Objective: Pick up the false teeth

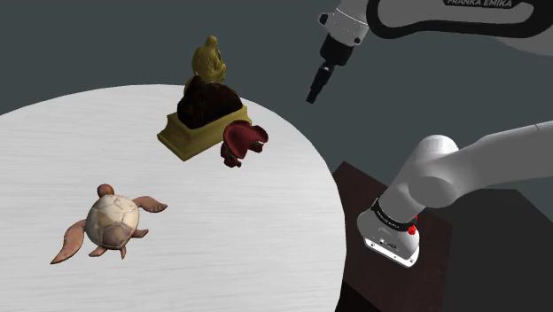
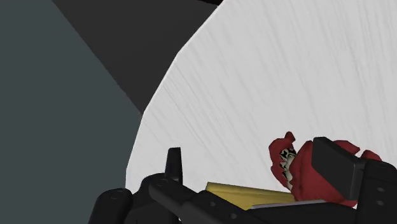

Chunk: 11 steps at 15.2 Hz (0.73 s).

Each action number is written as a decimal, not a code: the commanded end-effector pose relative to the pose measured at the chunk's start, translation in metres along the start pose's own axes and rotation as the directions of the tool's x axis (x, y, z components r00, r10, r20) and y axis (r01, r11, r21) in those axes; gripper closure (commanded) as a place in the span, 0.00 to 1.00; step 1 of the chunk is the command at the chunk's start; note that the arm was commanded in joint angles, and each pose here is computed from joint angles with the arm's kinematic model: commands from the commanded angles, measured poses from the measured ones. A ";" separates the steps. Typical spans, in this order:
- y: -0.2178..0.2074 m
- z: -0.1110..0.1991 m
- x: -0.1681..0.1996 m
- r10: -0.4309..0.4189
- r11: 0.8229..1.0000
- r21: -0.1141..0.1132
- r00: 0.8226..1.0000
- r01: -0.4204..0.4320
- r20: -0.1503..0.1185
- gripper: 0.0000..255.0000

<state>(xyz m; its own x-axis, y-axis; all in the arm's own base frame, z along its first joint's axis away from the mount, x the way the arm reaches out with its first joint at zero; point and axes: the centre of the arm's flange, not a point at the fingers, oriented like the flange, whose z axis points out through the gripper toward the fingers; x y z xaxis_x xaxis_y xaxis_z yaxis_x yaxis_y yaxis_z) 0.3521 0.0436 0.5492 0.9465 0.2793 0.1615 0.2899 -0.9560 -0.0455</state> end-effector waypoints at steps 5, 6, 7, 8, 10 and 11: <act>-0.051 0.045 0.035 -0.261 0.965 -0.033 0.962 0.260 -0.075 0.00; -0.059 0.052 0.039 -0.303 0.953 -0.040 0.949 0.301 -0.086 0.00; -0.068 0.060 0.044 -0.345 0.939 -0.047 0.934 0.341 -0.096 0.00; -0.078 0.067 0.048 -0.385 0.923 -0.055 0.917 0.381 -0.106 0.00; -0.096 0.082 0.055 -0.464 0.886 -0.072 0.877 0.458 -0.126 0.00; -0.106 0.089 0.058 -0.502 0.865 -0.082 0.854 0.496 -0.135 0.00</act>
<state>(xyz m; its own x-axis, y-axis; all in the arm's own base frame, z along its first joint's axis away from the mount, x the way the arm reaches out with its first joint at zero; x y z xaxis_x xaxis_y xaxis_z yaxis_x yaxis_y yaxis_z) 0.3903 0.1585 0.4833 0.6807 0.6753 0.2839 0.6785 -0.7273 0.1031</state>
